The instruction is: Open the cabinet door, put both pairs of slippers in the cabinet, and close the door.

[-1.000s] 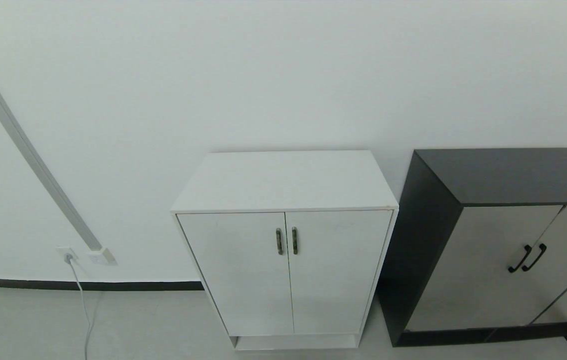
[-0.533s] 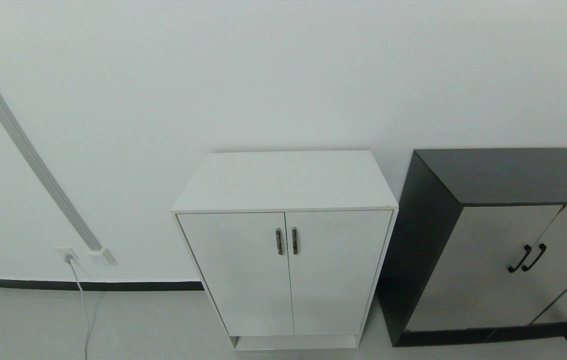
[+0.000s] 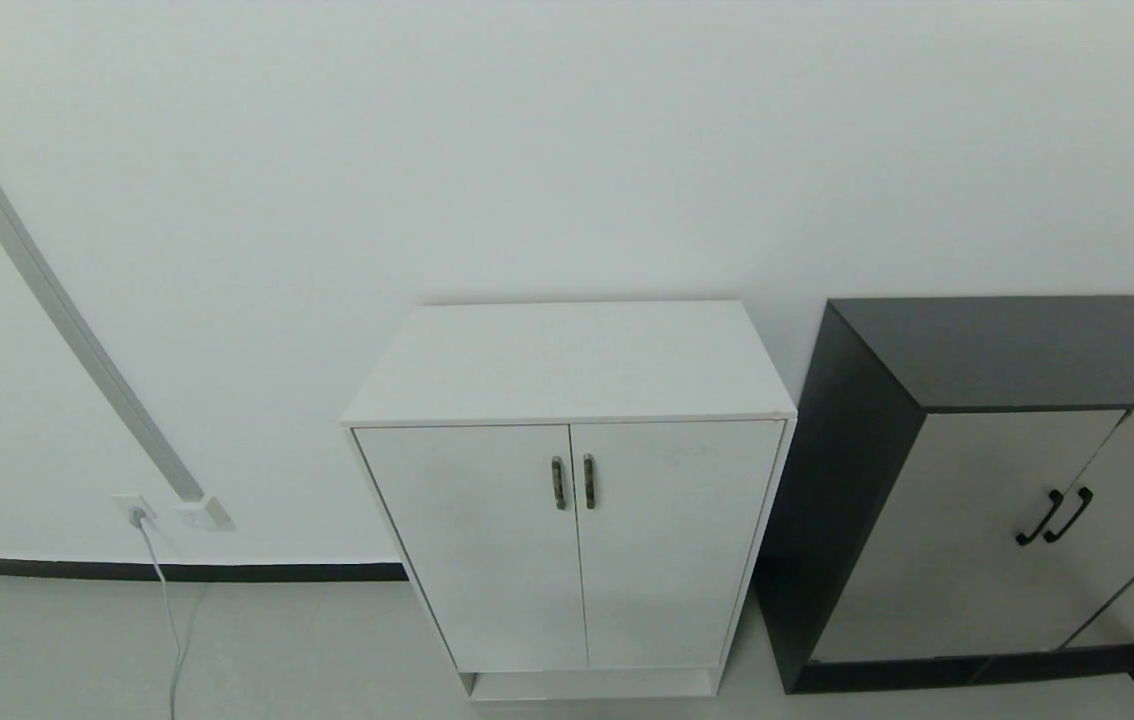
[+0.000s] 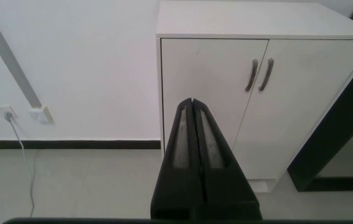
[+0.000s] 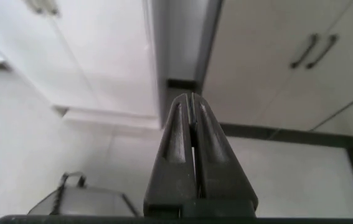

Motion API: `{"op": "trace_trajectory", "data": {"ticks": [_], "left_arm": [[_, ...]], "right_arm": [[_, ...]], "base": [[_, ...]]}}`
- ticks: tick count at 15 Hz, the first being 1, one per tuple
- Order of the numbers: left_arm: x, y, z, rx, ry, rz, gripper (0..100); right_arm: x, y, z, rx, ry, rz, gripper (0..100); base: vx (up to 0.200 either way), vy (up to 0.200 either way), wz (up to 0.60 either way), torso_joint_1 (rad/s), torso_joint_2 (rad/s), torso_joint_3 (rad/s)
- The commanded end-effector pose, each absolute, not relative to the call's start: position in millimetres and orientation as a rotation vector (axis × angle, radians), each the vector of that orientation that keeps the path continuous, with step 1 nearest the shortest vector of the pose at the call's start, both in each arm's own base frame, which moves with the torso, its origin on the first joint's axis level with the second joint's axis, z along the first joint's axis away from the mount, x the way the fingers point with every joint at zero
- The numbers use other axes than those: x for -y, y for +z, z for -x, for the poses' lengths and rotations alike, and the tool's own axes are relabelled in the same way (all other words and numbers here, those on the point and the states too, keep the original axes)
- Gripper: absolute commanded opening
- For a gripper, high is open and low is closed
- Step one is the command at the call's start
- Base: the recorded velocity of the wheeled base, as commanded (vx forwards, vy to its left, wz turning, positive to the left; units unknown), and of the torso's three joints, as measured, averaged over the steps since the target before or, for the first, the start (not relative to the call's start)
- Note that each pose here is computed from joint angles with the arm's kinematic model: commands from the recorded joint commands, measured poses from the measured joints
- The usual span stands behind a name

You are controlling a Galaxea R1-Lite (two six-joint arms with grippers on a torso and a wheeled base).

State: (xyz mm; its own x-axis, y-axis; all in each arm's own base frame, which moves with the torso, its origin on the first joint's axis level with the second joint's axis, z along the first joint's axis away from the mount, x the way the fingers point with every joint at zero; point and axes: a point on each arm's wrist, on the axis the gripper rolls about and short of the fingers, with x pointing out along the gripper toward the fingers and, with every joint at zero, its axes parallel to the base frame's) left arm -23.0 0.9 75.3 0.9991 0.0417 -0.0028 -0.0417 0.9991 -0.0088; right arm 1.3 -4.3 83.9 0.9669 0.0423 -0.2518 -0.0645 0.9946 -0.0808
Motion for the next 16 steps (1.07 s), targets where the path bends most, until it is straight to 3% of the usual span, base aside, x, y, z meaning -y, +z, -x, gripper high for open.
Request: {"op": "trace_trajectory", "data": {"ticks": [1, 6, 13, 16], "left_arm": [[-0.9, 75.3, 22.9, -0.004, 0.043, 0.009, 0], [-0.9, 75.3, 22.9, -0.004, 0.043, 0.009, 0], [-0.9, 75.3, 22.9, -0.004, 0.043, 0.009, 0], [-0.9, 75.3, 22.9, -0.004, 0.043, 0.009, 0]], "right_arm": [[6.3, 84.8, 5.8, -0.165, 0.006, 0.067, 0], [8.5, 83.1, 14.6, -0.057, -0.01, 0.03, 0], [5.5, 83.0, 15.8, -0.069, -0.217, 0.024, 0], [5.2, 81.4, 23.3, 0.023, -0.227, 0.011, 0]], "base": [[0.0, 0.0, 0.0, 0.0, 0.0, 0.0], [0.0, 0.0, 0.0, 0.0, 0.0, 0.0], [0.0, 0.0, 0.0, 0.0, 0.0, 0.0], [0.0, 0.0, 0.0, 0.0, 0.0, 0.0]]}}
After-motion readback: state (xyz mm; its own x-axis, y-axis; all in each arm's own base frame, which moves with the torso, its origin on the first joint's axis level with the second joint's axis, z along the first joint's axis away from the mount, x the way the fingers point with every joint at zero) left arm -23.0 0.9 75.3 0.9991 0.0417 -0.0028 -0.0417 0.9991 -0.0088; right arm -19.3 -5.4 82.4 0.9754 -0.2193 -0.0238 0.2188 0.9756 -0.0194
